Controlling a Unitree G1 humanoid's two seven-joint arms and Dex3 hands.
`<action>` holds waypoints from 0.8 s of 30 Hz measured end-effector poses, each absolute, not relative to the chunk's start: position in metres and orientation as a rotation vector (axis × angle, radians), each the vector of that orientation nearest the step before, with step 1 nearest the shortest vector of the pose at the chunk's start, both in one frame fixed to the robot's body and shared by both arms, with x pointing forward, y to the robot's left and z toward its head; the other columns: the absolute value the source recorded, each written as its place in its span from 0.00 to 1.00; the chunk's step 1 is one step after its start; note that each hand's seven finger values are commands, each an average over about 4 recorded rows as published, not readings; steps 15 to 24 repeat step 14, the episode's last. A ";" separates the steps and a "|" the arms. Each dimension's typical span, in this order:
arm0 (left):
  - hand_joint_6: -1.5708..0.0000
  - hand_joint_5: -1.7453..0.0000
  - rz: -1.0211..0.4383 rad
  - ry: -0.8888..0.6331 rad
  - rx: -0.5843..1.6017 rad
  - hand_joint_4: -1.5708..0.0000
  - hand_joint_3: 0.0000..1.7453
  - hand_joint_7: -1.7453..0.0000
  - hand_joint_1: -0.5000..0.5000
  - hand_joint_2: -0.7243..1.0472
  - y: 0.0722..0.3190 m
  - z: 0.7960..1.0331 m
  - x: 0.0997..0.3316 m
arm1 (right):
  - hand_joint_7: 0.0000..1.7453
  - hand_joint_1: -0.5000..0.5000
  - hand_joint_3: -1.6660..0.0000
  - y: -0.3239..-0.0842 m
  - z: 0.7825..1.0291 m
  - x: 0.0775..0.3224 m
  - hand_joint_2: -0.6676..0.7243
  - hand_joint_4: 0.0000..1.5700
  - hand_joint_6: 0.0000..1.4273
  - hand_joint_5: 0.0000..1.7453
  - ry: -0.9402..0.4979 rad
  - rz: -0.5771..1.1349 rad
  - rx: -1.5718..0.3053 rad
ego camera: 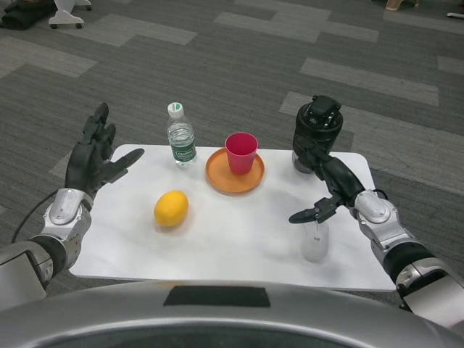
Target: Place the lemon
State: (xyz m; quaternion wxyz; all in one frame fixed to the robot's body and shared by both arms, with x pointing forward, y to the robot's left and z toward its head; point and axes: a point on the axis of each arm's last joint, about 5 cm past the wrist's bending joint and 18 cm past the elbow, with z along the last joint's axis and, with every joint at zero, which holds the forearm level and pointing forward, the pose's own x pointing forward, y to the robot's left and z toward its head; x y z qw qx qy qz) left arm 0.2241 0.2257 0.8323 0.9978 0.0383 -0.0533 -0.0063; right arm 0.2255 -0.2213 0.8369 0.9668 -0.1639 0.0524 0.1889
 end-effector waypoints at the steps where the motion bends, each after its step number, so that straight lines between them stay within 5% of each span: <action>1: 1.00 0.94 -0.013 -0.109 0.074 1.00 0.05 1.00 1.00 0.85 0.225 0.832 0.224 | 0.00 0.50 0.81 -0.221 0.837 0.226 0.48 0.00 0.00 0.22 0.102 0.377 -0.331; 24: 1.00 0.94 0.058 -0.132 -0.006 1.00 0.05 1.00 1.00 0.85 0.227 0.827 0.213 | 0.00 0.50 0.81 -0.220 0.848 0.232 0.55 0.00 0.00 0.22 0.028 0.338 -0.308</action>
